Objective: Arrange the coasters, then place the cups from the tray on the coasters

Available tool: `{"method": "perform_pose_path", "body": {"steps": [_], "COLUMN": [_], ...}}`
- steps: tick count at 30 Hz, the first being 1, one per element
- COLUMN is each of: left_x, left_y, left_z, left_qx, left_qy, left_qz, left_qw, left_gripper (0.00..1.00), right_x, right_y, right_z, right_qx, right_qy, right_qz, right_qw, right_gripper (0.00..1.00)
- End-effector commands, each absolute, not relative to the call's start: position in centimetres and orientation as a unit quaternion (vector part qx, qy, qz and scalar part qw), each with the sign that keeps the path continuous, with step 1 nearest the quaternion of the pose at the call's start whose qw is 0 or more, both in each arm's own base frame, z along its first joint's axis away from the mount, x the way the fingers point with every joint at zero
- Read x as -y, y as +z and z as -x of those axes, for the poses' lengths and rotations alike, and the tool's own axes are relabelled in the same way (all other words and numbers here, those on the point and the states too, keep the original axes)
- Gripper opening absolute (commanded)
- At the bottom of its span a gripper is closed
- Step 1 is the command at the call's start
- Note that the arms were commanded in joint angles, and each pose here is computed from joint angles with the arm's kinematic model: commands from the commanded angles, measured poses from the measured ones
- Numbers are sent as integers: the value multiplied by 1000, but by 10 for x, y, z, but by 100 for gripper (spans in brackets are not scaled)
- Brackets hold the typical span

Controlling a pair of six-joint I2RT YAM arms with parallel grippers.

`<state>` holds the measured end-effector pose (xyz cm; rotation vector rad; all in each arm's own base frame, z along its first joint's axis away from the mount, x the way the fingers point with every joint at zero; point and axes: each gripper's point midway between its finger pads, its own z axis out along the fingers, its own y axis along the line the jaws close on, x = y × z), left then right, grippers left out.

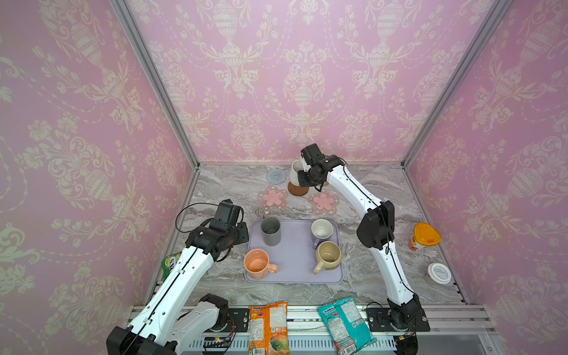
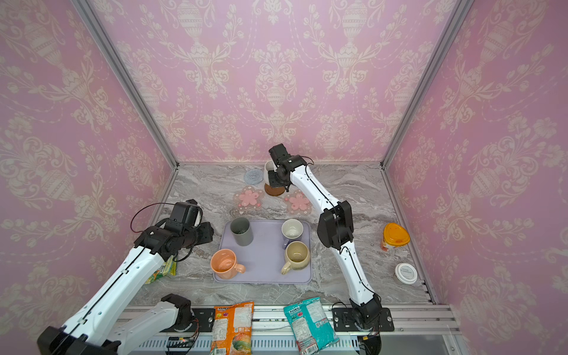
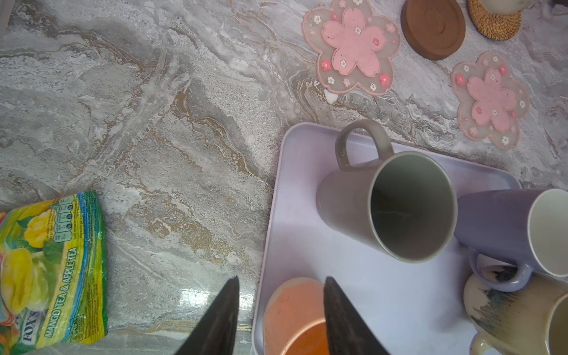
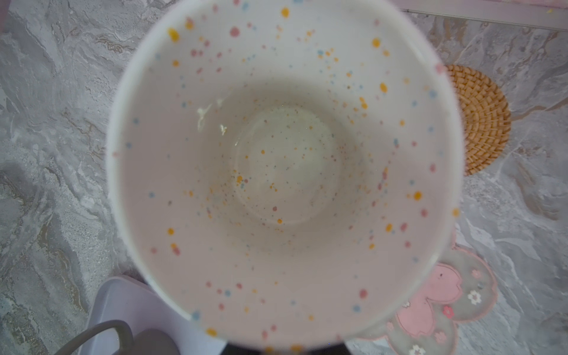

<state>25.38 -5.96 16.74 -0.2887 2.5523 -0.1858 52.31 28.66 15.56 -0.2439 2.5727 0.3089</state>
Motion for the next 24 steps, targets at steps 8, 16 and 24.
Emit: {"method": "perform_pose_path", "body": {"steps": [8, 16, 24], "left_x": [53, 50, 48], "left_y": [171, 167, 161], "left_z": [-270, -274, -274], "left_qx": [-948, -946, -948], "left_qy": [-79, -87, -84], "left_qz": [110, 122, 126], "left_qw": [287, 288, 281], "left_gripper": [47, 47, 47], "right_x": [-285, -281, -282], "right_y": [170, 159, 142], "right_z": [-552, -558, -560], "right_qx": [-939, -940, -944], "right_qy": [114, 95, 94], "right_qz": [56, 62, 62], "right_qw": [318, 321, 310], "right_gripper": [0, 0, 0]}}
